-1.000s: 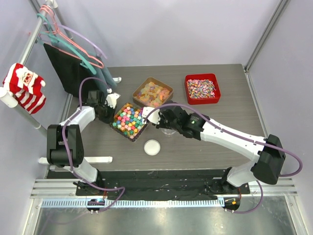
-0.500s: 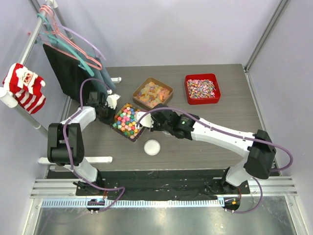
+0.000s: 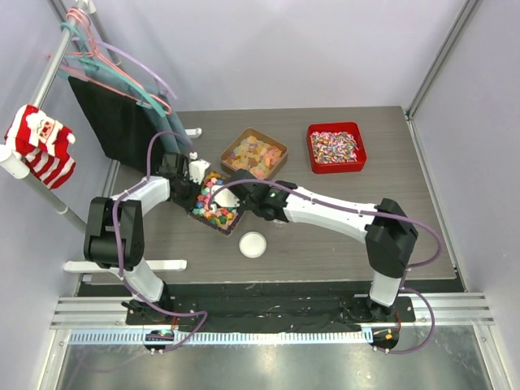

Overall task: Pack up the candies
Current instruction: Pick up the storage box at the center of the board, then scoop the fake candies from the storage box.

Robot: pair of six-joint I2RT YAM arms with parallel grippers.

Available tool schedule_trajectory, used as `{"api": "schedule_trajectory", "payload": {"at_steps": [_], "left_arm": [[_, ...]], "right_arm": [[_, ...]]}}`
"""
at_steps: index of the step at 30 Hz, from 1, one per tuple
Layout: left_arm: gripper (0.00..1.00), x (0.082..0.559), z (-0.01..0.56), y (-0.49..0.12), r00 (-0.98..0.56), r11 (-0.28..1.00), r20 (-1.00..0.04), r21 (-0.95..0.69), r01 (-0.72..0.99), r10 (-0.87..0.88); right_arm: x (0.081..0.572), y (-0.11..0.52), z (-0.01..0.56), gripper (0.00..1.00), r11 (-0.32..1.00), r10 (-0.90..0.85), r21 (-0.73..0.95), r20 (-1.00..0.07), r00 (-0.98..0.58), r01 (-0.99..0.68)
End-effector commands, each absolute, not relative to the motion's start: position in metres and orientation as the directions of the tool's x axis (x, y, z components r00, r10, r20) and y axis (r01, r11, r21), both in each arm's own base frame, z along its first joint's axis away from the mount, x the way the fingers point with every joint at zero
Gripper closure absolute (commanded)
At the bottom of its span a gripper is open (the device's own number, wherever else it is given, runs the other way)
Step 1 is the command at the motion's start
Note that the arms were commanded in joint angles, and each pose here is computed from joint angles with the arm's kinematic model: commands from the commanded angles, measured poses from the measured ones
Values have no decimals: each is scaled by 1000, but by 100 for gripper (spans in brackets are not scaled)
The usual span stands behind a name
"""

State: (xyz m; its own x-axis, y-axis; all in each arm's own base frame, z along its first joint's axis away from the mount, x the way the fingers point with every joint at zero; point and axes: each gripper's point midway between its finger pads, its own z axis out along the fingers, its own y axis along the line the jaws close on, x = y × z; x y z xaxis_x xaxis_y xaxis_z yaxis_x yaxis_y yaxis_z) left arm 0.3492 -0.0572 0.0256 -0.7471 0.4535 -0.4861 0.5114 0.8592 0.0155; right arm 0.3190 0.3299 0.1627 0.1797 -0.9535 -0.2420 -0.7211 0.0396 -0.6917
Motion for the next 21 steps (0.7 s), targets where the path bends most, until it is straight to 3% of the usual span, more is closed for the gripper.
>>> {"api": "schedule_trajectory", "payload": {"at_steps": [1, 4, 21], "left_arm": [[83, 362, 29, -63, -736, 862, -506, 30, 505, 449], [100, 362, 25, -66, -741, 858, -494, 24, 512, 456], [100, 366, 34, -73, -706, 851, -544, 29, 525, 454]], "right_arm": [[337, 339, 181, 99, -8, -965, -758, -164, 203, -652], [346, 344, 171, 99, -63, -972, -767, -97, 212, -638], [369, 349, 157, 99, -452, -892, -747, 381, 242, -488]]}}
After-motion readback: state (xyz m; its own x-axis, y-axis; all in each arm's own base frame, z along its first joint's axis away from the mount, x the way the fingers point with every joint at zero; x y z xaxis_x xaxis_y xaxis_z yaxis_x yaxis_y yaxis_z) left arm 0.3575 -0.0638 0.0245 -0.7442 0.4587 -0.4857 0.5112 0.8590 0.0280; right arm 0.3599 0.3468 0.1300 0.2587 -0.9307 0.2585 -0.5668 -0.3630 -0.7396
